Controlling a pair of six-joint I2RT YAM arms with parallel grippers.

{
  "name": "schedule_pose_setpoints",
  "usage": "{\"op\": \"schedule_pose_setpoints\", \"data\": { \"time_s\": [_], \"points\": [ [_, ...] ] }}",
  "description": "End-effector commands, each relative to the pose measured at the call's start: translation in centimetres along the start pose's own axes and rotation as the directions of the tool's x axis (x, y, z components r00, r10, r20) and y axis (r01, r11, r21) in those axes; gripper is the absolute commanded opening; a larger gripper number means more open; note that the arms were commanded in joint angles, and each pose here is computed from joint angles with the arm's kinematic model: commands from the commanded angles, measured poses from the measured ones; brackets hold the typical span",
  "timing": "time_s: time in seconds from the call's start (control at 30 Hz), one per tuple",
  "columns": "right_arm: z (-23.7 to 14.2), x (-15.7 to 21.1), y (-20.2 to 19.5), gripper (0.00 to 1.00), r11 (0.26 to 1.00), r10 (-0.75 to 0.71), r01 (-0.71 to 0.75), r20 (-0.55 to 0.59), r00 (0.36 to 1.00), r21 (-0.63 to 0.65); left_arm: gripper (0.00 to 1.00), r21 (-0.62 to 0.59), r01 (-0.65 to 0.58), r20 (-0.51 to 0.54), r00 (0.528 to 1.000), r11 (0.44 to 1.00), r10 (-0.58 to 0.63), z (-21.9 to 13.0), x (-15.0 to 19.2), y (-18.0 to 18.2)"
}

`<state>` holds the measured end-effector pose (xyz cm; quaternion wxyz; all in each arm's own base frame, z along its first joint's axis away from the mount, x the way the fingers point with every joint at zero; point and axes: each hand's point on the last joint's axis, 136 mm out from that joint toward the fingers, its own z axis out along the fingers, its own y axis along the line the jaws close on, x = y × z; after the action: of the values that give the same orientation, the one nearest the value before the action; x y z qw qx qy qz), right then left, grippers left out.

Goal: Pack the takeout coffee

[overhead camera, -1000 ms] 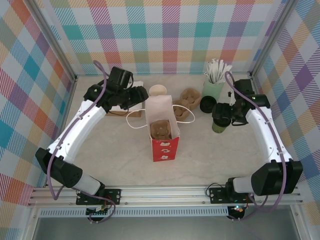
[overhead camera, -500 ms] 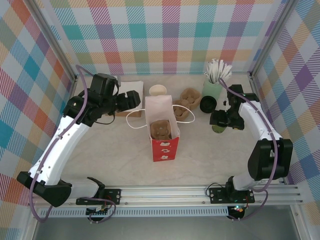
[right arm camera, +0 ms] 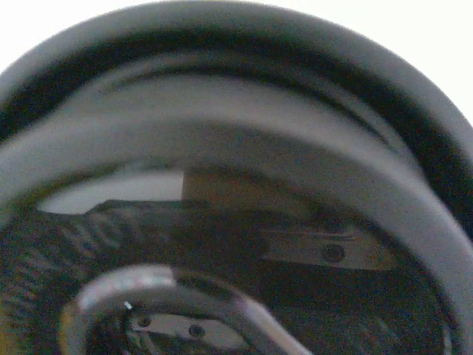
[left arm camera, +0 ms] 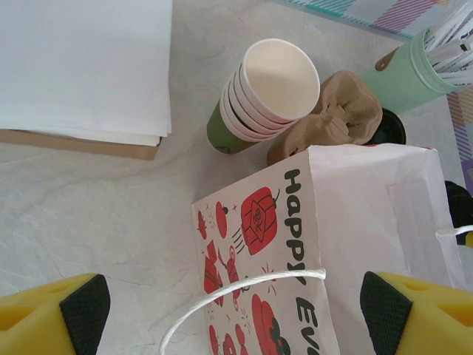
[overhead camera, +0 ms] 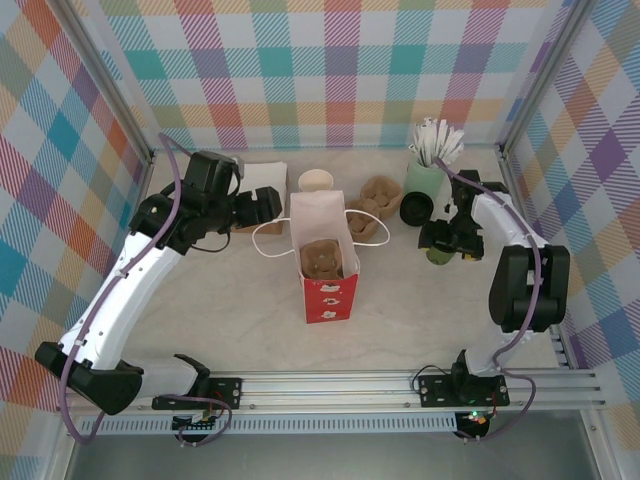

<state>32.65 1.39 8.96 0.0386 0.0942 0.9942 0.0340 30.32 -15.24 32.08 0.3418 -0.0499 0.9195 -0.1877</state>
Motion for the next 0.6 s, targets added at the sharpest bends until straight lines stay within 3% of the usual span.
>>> {"op": "schedule_pose_setpoints", "data": {
  "time_s": [0.0,0.57],
  "points": [
    [-0.4,-1.5,0.3,1.0,1.0,-0.022,0.023,0.025,0.999,-0.019,0.9,-0.012,-0.006,0.031,1.0,1.0,0.006,-0.5,-0.6,0.5],
    [-0.1,-2.6,0.1,1.0,0.997,-0.074,0.074,-0.061,0.995,0.001,0.91,-0.012,-0.02,0.026,0.999,1.0,0.021,-0.7,-0.6,0.5]
  ]
}}
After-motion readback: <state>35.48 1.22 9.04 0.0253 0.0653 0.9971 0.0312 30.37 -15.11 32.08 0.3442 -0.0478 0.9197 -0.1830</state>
